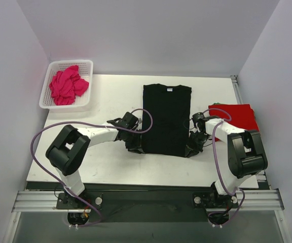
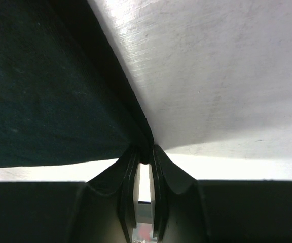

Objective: Fold and stack the t-shirts
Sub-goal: Grab one side of the 2/3 rectangular tshirt with both arms

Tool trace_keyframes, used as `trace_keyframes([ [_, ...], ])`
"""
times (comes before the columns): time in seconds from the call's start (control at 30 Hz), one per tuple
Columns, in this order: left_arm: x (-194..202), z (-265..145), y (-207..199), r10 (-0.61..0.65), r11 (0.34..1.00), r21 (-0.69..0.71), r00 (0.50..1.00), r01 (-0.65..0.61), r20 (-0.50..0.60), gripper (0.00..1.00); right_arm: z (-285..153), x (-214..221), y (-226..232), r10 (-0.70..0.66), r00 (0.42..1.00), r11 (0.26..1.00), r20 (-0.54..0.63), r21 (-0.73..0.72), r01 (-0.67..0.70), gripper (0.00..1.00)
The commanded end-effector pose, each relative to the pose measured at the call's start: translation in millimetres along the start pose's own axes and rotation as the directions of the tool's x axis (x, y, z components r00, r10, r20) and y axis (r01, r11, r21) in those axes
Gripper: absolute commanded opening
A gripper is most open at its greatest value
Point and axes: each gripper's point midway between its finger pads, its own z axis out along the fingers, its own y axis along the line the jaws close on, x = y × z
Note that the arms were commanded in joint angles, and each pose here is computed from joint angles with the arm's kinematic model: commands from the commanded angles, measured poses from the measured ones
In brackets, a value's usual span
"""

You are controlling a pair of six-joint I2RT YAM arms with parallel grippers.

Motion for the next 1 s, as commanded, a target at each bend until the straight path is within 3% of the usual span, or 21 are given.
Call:
trace_keyframes([
  [0.0,4.8,11.0,4.3,-0.007,1.0,-0.012,1.0,0.007,-0.022,0.4,4.4,3.2,-8.6,-0.005,1.0,0.999,-0.01,0.049,0.006,0.11],
  [0.13,2.4,16.2,8.3,-0.011,0.999,-0.032,1.0,0.01,-0.02,0.31,2.9,2.7,-7.0,-0.008,1.0,0.999,-0.008,0.042,0.008,0.1],
  [0.3,-1.1,17.7,12.6,-0.003,0.998,-0.066,1.0,0.002,-0.017,0.0,1.4,3.4,-9.4,-0.013,1.0,0.999,-0.008,0.053,0.014,0.0],
  [0.57,0.5,4.7,27.6,0.016,0.989,-0.149,1.0,-0.015,0.004,0.0,-10.7,2.2,-22.8,-0.033,0.999,0.994,0.018,0.106,0.031,0.0],
  [0.97,15.1,-25.0,10.6,0.03,0.994,-0.106,0.999,-0.028,0.021,0.0,-42.3,21.3,-21.0,-0.057,0.998,0.996,0.04,0.065,0.054,0.0],
])
